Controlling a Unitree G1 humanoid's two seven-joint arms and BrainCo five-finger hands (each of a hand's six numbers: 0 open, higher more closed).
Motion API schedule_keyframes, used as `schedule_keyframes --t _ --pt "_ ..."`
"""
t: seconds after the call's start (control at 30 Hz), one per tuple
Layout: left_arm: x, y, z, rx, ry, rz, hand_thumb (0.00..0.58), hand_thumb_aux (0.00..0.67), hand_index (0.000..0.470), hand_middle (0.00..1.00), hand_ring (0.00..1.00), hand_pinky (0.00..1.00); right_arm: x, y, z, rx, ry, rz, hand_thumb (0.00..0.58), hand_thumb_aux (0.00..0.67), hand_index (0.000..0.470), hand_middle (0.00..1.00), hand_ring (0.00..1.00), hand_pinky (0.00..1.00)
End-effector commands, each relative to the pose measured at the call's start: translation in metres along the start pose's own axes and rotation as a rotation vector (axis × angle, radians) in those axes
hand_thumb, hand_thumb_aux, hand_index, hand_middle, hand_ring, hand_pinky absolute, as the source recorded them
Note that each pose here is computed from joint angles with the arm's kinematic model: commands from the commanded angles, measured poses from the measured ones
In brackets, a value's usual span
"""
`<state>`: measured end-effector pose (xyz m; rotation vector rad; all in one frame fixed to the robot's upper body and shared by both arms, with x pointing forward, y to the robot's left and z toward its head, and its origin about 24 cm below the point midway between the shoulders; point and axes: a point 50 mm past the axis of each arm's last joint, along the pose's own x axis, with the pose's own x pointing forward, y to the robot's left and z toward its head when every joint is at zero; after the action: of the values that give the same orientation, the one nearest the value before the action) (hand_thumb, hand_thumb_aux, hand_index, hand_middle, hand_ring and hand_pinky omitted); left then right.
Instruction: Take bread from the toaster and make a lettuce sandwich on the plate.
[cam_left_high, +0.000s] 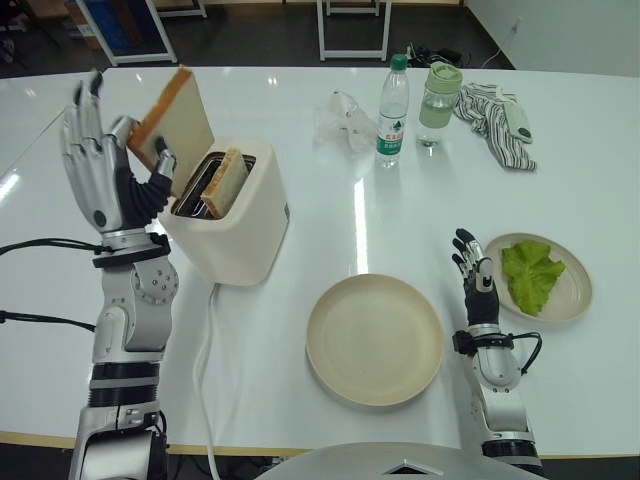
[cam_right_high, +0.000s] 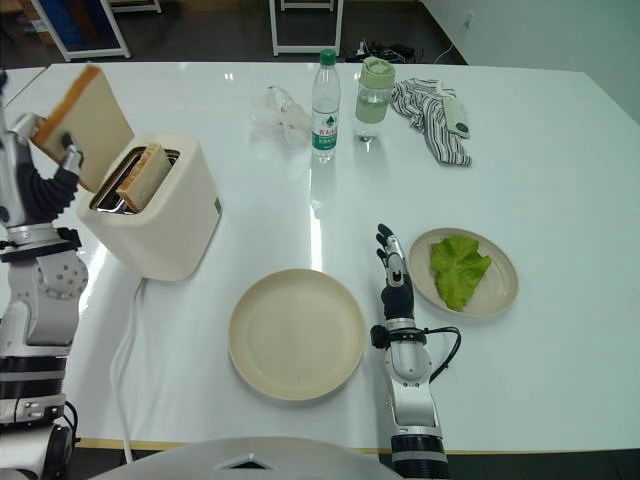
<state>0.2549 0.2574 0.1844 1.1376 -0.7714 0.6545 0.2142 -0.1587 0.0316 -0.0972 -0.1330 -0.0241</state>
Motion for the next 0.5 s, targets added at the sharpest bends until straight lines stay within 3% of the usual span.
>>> schedule_keyframes --t 0.03,0.5 --pt "0.002 0.014 0.027 -0.11 -0.166 0.039 0.58 0.67 0.47 1.0 1.0 1.0 0.0 0.0 -0.001 0.011 0.015 -0.008 0.0 0.0 0.0 0.0 0.0 0.0" --pt "-0.046 -0.034 0.109 -0.839 -0.159 -0.403 0.58 0.67 0.47 1.0 1.0 1.0 0.001 -0.002 0.0 0.008 0.018 -0.016 0.0 0.0 0.0 0.0 0.0 0.0"
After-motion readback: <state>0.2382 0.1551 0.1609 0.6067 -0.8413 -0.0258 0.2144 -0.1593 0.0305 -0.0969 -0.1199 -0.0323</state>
